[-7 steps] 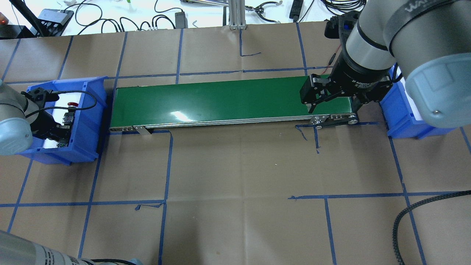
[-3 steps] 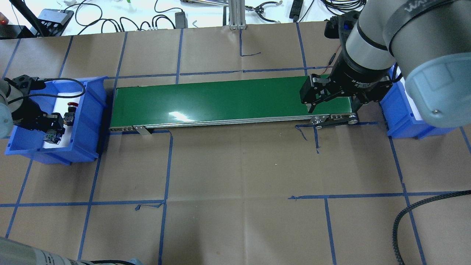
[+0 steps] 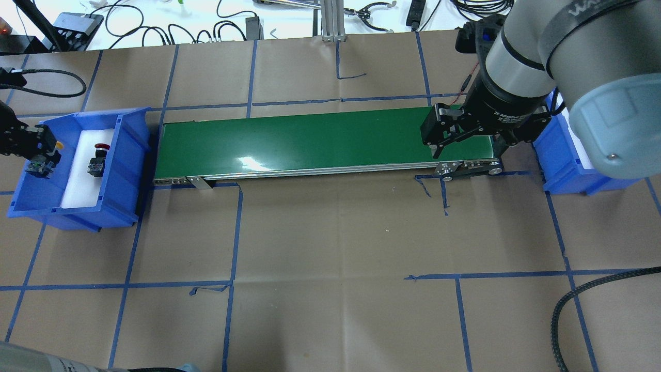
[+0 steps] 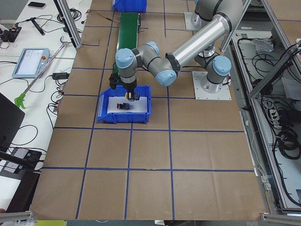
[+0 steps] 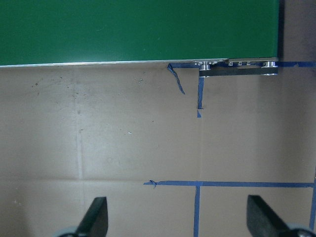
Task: Transport two buttons from left to right
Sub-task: 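Carry the yellow button to the conveyor's near end and lower it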
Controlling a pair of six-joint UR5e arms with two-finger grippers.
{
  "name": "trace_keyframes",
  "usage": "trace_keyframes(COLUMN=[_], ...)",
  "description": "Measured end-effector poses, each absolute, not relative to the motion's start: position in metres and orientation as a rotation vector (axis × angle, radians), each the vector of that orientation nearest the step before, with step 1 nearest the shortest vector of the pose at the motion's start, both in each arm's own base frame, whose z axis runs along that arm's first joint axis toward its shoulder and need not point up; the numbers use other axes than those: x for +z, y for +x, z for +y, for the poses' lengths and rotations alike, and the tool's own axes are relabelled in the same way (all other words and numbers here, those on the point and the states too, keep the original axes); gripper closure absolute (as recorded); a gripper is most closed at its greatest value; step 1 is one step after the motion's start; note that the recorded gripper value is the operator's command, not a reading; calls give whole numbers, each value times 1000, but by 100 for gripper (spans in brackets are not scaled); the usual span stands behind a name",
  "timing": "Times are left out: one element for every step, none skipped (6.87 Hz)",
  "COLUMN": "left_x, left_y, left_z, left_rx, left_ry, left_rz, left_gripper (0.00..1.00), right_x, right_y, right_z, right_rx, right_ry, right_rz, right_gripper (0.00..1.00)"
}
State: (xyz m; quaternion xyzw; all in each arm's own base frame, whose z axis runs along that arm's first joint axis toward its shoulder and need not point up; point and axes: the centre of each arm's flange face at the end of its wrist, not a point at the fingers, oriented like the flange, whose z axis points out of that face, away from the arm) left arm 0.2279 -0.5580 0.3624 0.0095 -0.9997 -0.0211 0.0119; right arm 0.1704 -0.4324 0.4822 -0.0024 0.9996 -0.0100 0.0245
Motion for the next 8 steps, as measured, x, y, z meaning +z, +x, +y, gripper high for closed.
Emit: trace_keyframes(left_x=[379, 393, 405, 414, 417, 412, 396, 374], left_y=[226, 210, 178, 133, 78, 26, -15, -44], left_z=[-568, -581, -597, -613, -625, -633, -638, -643], left_rx=[-62, -38, -5, 24, 41, 31, 0, -39], left_ry=[26, 18, 19, 52, 96, 143, 190, 218], left_rz=[-3118, -3125, -3133, -3140, -3144, -3144, -3139, -3136], left_gripper=[92, 92, 92, 92, 92, 92, 92, 92], right_x=[483, 483, 484, 483, 482, 482, 482, 482], right_y=[170, 170, 170, 170, 170, 170, 170, 170], right_z=[-432, -432, -432, -432, -433, -433, -432, -432], right_rx=[-31, -33, -35, -33, -31, -30, -30, -30], right_ry=[-7, -8, -8, -9, -9, -8, -8, -8], right_rz=[3093, 3093, 3094, 3094, 3094, 3094, 3094, 3093], right_gripper=[0, 0, 0, 0, 0, 0, 0, 0])
